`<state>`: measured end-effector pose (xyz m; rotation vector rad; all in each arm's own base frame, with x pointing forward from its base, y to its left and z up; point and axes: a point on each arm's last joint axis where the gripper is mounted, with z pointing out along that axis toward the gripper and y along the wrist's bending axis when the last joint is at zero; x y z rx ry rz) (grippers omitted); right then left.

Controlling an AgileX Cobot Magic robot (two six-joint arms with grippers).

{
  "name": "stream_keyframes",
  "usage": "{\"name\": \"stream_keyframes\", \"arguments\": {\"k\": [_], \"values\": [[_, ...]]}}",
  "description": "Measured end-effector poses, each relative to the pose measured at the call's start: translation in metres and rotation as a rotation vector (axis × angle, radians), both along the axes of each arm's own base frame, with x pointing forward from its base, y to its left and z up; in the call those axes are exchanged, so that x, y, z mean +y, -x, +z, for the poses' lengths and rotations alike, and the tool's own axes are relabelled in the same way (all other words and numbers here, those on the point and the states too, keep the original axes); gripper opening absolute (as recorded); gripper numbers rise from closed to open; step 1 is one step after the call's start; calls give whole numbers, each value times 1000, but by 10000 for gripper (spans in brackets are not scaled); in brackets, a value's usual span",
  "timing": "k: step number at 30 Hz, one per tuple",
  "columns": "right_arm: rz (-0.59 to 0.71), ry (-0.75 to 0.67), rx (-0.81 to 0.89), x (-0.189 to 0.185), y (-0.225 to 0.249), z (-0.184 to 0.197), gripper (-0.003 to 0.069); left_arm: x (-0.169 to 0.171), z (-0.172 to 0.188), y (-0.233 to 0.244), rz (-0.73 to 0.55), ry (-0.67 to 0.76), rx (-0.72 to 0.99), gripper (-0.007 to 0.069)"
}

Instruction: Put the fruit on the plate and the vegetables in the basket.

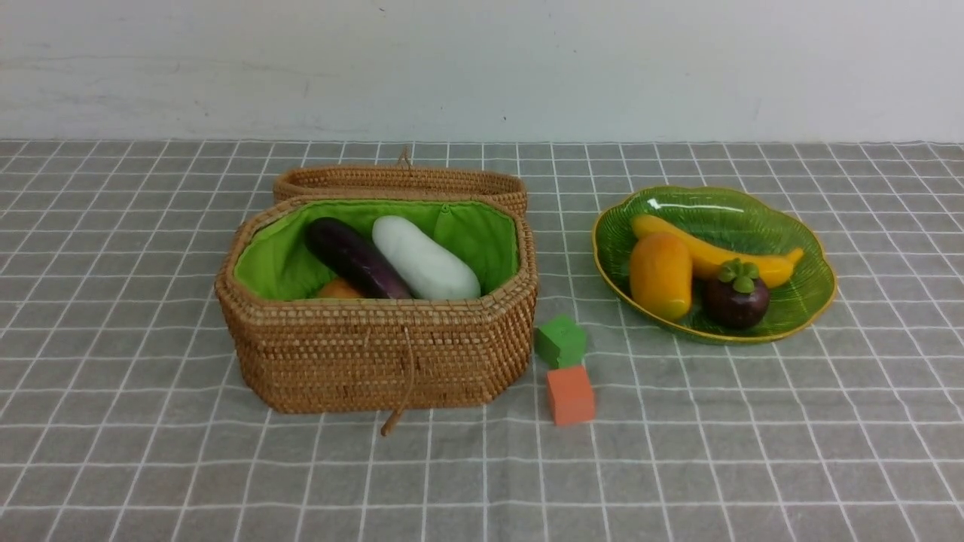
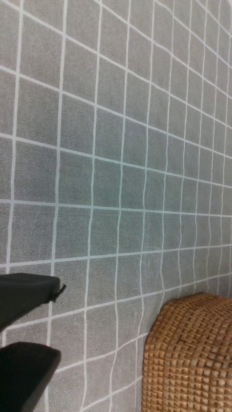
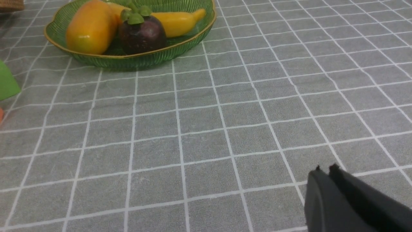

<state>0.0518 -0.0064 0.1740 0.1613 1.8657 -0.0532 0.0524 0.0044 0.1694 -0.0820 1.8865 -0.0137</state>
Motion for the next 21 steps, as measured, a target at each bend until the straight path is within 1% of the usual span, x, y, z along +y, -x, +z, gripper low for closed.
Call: {"name": "stream_keyframes", "arguments": {"k": [21], "values": [[0,-1,0,0,0,0,50,1,0,0,11,-3,0,237]]}}
